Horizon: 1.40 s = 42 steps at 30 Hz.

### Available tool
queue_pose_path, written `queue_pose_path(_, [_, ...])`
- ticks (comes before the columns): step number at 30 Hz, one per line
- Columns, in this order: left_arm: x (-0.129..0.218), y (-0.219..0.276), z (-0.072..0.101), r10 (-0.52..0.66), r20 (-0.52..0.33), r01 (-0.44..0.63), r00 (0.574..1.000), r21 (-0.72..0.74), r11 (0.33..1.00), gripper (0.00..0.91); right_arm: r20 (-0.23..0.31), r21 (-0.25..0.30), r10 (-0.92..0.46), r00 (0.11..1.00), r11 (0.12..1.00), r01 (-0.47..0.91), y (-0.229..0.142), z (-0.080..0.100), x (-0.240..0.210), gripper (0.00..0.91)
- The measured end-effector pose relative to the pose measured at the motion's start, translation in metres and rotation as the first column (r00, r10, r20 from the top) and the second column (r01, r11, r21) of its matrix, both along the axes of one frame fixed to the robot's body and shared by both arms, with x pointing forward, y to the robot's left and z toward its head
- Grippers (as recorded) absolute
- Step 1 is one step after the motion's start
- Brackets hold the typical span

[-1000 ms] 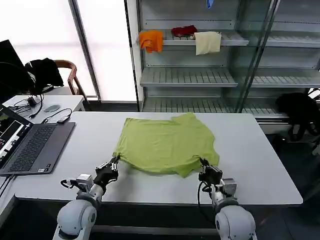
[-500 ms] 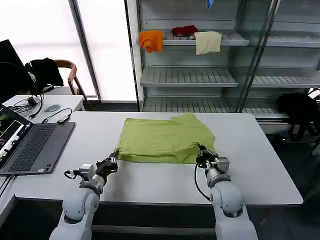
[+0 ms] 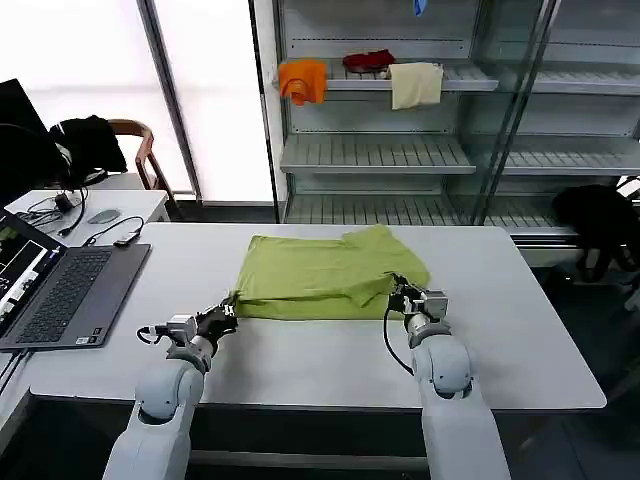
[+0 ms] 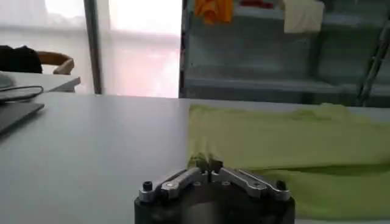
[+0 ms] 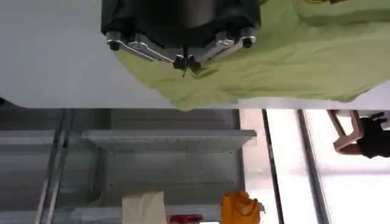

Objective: Fold and organize the clothes.

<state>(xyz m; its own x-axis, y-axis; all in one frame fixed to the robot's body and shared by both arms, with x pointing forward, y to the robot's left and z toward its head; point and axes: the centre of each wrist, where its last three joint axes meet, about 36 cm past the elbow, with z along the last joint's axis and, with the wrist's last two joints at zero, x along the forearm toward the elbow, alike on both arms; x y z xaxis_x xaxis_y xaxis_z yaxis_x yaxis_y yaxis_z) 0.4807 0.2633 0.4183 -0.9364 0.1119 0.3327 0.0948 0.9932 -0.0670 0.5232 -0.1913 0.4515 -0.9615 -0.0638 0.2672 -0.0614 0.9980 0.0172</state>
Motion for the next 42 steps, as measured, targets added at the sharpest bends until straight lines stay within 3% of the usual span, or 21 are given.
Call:
queue_pose_path(9, [0.006, 0.002, 0.012, 0.006, 0.038, -0.006, 0.999, 0.007, 1.000, 0.907, -0.002, -0.007, -0.038, 0.999, 0.999, 0.038, -0.010, 0.002, 0.019, 0.907])
queue_pose_path(16, [0.000, 0.004, 0.017, 0.009, 0.043, -0.010, 0.999, 0.018, 1.000, 0.907, -0.010, -0.008, -0.041, 0.999, 0.999, 0.041, -0.024, 0.004, 0.007, 0.907])
queue_pose_path(33, [-0.019, -0.001, -0.009, -0.006, -0.037, 0.009, 0.999, 0.073, 0.997, 0.907, -0.072, -0.038, -0.058, 0.996, 0.998, 0.056, -0.055, -0.026, -0.060, 0.907])
queue_pose_path(35, [-0.019, -0.002, -0.011, -0.004, -0.036, 0.006, 0.999, 0.071, 0.997, 0.907, -0.079, -0.043, -0.055, 0.995, 0.998, 0.052, -0.055, -0.030, -0.066, 0.786])
queue_pose_path(37, [-0.018, -0.002, -0.012, -0.002, -0.035, 0.004, 0.999, 0.071, 0.997, 0.655, -0.086, -0.047, -0.053, 0.995, 0.998, 0.050, -0.055, -0.033, -0.070, 0.393])
queue_pose_path(38, [-0.018, -0.002, -0.012, -0.001, -0.035, 0.004, 0.999, 0.071, 0.997, 0.343, -0.089, -0.048, -0.053, 0.995, 0.998, 0.049, -0.055, -0.034, -0.072, 0.091])
queue_pose_path(39, [-0.018, -0.003, -0.013, -0.002, -0.036, 0.004, 0.999, 0.072, 0.997, 0.071, -0.092, -0.049, -0.053, 0.994, 0.998, 0.049, -0.055, -0.036, -0.074, 0.000])
queue_pose_path(40, [-0.017, -0.003, -0.013, -0.002, -0.037, 0.005, 0.999, 0.072, 0.997, 0.010, -0.095, -0.050, -0.053, 0.994, 0.998, 0.049, -0.055, -0.037, -0.075, 0.000])
queue_pose_path(42, [-0.017, -0.004, -0.014, -0.003, -0.039, 0.006, 0.999, 0.074, 0.997, 0.010, -0.096, -0.053, -0.052, 0.994, 0.997, 0.048, -0.055, -0.039, -0.078, 0.000])
